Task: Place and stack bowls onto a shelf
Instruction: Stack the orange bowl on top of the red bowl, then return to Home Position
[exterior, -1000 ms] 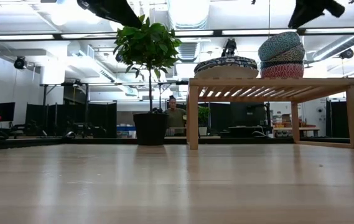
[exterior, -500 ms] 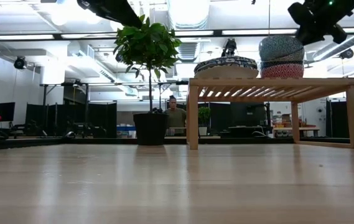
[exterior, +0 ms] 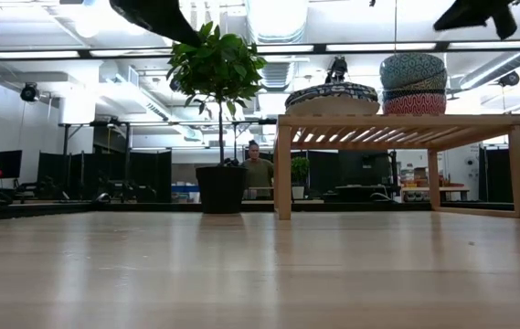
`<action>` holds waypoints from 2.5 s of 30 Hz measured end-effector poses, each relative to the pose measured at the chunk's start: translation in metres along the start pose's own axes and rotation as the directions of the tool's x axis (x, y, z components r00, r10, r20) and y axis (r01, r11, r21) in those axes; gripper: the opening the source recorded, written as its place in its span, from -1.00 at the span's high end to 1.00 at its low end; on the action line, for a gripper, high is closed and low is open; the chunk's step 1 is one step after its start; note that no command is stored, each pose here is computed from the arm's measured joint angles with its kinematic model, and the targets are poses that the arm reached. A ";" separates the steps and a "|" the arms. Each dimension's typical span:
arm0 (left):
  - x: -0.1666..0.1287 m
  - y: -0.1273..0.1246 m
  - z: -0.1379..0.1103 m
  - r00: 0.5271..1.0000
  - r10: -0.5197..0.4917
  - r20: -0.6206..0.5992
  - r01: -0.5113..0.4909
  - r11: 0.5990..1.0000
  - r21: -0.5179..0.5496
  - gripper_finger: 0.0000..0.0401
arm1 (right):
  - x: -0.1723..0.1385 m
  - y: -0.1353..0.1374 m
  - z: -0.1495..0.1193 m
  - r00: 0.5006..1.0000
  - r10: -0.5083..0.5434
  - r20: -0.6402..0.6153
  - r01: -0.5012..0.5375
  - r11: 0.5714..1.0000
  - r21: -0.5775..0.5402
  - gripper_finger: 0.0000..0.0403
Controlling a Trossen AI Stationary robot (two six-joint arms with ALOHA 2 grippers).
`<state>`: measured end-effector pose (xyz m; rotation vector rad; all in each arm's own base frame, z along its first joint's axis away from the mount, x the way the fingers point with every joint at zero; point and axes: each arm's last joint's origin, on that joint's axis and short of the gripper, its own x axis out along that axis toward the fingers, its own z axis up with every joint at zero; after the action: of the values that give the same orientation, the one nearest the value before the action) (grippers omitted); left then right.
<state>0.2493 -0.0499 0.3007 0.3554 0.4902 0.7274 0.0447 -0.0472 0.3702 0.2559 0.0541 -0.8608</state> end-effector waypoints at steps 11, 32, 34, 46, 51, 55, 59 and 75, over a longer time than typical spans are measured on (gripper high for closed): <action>-0.001 0.004 0.007 0.999 0.003 0.040 -0.001 0.999 -0.045 -0.01 | 0.039 0.006 -0.029 0.944 0.324 -0.057 -0.320 0.944 0.081 0.96; -0.001 0.004 0.007 0.999 0.003 0.040 -0.001 0.999 -0.045 0.04 | 0.076 0.001 -0.045 0.968 0.145 -0.207 -0.132 0.988 0.078 0.96; -0.001 0.004 0.007 0.999 0.003 0.039 -0.001 0.999 -0.044 0.04 | 0.075 -0.001 -0.049 0.964 0.100 -0.247 -0.085 0.994 0.072 0.96; -0.001 0.004 0.007 0.999 0.003 0.039 -0.001 0.999 -0.044 0.03 | 0.056 0.000 -0.039 0.974 0.129 -0.187 -0.116 0.990 0.076 0.96; -0.001 0.003 0.006 0.999 0.003 0.035 -0.002 0.999 -0.034 0.03 | 0.037 0.002 -0.031 0.974 0.193 -0.116 -0.185 0.979 0.081 0.96; -0.002 0.003 0.001 1.000 0.000 0.007 0.000 1.000 0.016 0.03 | 0.026 0.004 -0.030 0.957 0.277 -0.089 -0.271 0.960 0.076 0.96; -0.006 0.004 -0.010 0.998 -0.007 -0.055 0.011 0.997 0.078 0.06 | 0.007 0.006 -0.030 0.922 0.386 -0.042 -0.384 0.922 0.036 0.96; -0.030 0.037 -0.070 0.928 -0.349 0.133 0.360 0.930 -0.070 0.83 | -0.017 -0.003 -0.090 0.771 0.629 0.103 -0.626 0.777 -0.058 0.96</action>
<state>0.1716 -0.0356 0.2689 0.2114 0.3926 0.3719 0.0364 -0.0141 0.2847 0.1838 -0.1305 -0.1967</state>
